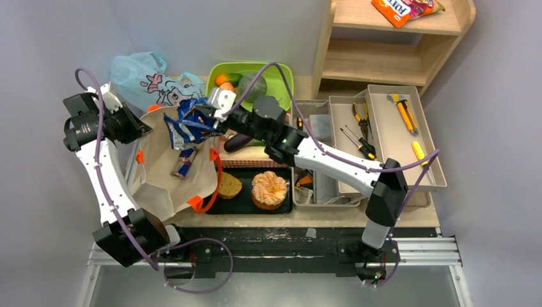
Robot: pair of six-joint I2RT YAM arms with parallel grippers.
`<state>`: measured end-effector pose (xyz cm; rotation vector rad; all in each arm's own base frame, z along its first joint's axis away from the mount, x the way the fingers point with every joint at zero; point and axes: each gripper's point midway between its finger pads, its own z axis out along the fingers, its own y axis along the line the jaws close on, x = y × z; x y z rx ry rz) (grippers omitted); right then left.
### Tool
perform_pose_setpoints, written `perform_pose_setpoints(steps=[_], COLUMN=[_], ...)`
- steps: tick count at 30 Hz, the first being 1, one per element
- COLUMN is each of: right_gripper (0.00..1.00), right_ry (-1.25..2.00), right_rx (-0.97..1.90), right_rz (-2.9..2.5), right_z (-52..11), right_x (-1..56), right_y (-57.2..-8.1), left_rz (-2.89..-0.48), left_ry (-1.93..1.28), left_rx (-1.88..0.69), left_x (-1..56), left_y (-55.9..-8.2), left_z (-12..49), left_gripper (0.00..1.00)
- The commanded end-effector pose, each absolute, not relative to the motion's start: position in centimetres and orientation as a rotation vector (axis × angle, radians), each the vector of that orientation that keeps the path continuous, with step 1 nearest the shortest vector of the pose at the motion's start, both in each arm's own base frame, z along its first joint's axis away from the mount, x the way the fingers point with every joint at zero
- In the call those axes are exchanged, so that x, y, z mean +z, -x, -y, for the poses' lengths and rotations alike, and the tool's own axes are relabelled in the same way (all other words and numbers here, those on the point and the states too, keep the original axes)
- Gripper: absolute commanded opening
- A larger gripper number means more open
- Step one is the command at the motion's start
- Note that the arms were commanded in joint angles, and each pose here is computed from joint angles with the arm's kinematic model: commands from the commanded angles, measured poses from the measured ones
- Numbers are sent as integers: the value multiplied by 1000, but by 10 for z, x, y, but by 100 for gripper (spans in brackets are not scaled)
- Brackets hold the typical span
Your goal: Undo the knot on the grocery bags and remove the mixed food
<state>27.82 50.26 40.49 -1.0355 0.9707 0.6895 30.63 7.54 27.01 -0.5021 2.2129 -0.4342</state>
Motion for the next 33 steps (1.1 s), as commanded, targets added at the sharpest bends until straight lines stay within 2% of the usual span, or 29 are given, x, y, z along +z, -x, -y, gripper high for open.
perform_pose_setpoints(steps=[1,6,10,14,23,30,33], right_gripper=[0,0,0,0,0,0,0], right_ry=[867,826,739,592,263,163,167], right_rx=[749,695,595,503,153,-253,-182], right_rz=[-824,-799,-791,-760,-501,-413,-548], right_z=[-470,-453,-423,-372,-231,-105,-80], right_x=[501,522,550,597,713,715,695], right_y=[-272,-289,-326,-371,-427,-475,-502], left_rz=[-2146,-2140,-2136,-2143,-2146,-2157,-2162], left_ry=[462,467,471,477,497,513,511], left_rx=[-426,-431,-435,-436,-450,-449,-444], left_x=[285,287,288,284,280,278,278], left_y=[-319,-322,-324,-324,-326,-324,-323], left_z=[-78,-79,-79,-80,-81,-81,-81], left_gripper=[0,0,0,0,0,0,0])
